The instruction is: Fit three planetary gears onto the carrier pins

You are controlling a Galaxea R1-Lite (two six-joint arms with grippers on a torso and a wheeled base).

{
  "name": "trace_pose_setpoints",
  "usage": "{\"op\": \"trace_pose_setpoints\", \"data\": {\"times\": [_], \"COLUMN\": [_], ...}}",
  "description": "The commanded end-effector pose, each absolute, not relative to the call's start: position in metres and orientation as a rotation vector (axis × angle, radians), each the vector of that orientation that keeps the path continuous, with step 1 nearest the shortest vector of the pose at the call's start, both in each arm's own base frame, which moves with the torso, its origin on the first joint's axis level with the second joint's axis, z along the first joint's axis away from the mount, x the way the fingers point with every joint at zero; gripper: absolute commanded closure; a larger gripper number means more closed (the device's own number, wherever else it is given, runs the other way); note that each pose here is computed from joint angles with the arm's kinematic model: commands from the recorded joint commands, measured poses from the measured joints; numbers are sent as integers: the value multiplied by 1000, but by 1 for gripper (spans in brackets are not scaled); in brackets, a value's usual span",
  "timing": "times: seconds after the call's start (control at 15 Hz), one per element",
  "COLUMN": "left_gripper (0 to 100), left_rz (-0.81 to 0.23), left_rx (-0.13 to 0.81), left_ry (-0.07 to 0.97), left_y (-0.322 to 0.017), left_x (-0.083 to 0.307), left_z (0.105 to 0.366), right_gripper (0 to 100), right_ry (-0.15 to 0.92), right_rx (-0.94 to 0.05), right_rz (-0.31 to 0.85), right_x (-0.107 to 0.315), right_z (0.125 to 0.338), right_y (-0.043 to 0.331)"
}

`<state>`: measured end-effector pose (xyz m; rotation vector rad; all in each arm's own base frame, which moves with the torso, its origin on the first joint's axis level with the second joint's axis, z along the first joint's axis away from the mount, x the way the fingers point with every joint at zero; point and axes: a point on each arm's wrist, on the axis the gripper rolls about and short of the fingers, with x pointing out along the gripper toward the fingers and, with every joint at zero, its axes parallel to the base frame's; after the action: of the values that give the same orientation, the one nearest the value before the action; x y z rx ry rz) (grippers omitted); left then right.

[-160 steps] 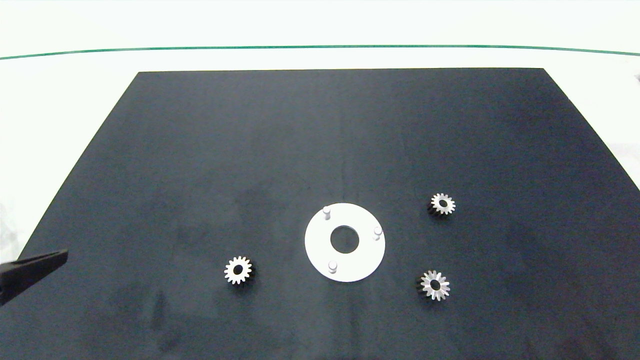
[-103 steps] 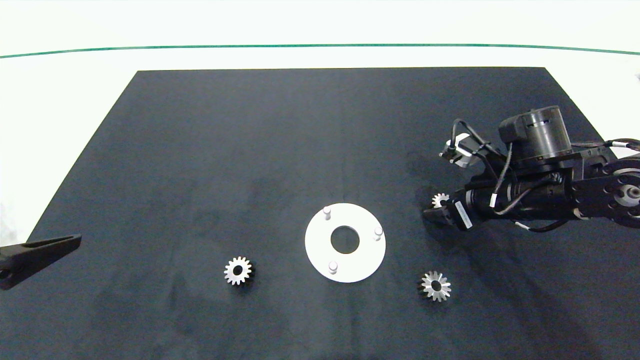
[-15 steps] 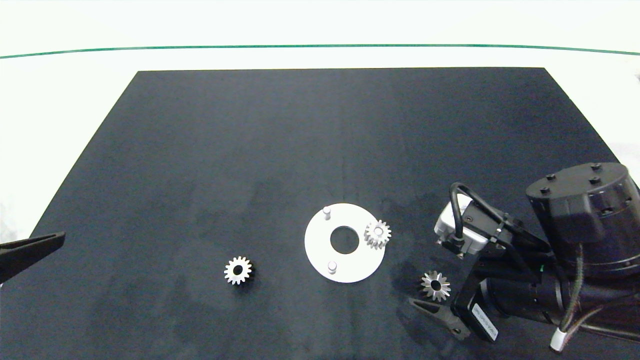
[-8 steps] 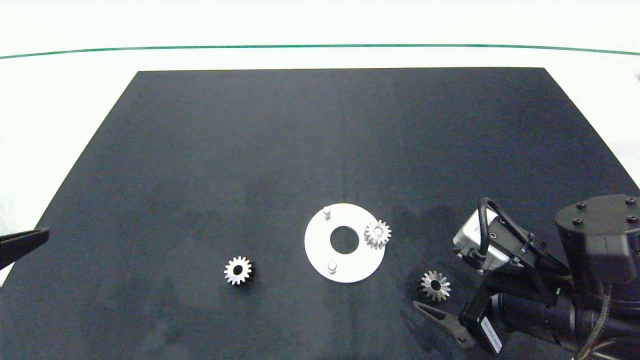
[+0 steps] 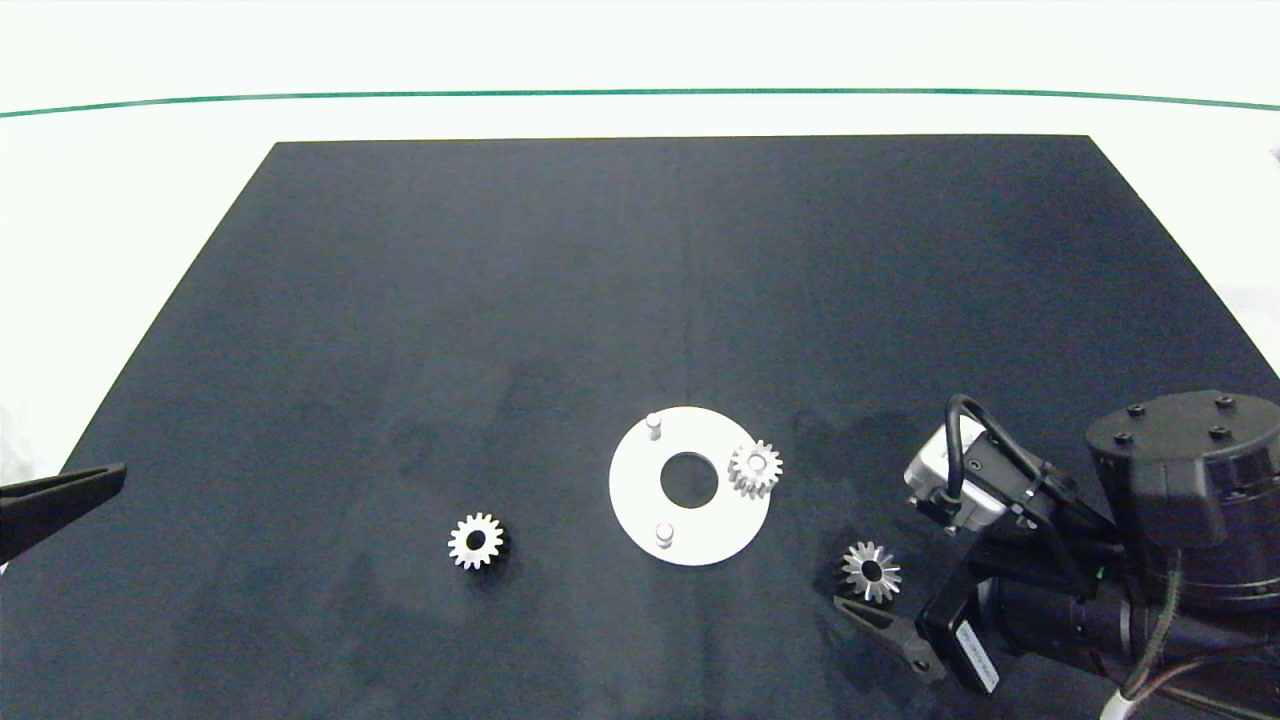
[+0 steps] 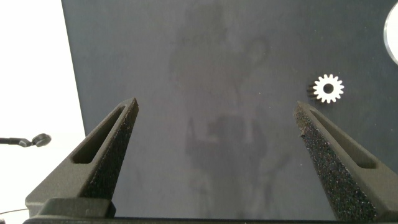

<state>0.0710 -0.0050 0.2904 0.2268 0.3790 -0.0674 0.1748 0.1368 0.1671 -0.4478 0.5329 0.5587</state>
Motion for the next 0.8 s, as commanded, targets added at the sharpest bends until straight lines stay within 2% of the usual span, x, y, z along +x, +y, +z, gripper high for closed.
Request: {"op": "trace_pose_setpoints", "data": {"times": [0.07, 0.8], "left_gripper": [0, 0], "left_rz": [-70, -70], "left_rx": [229, 229], "left_ry": [384, 386], "left_y": [-5, -5], "left_x": [71, 70], "left_z": [290, 289], "right_gripper": [0, 0], "right_ry": [565, 576], "right_rx": [-458, -448], "right_rz": [560, 556], "right_x": [181, 182], "right_z": [159, 146], "right_y": [141, 142]}}
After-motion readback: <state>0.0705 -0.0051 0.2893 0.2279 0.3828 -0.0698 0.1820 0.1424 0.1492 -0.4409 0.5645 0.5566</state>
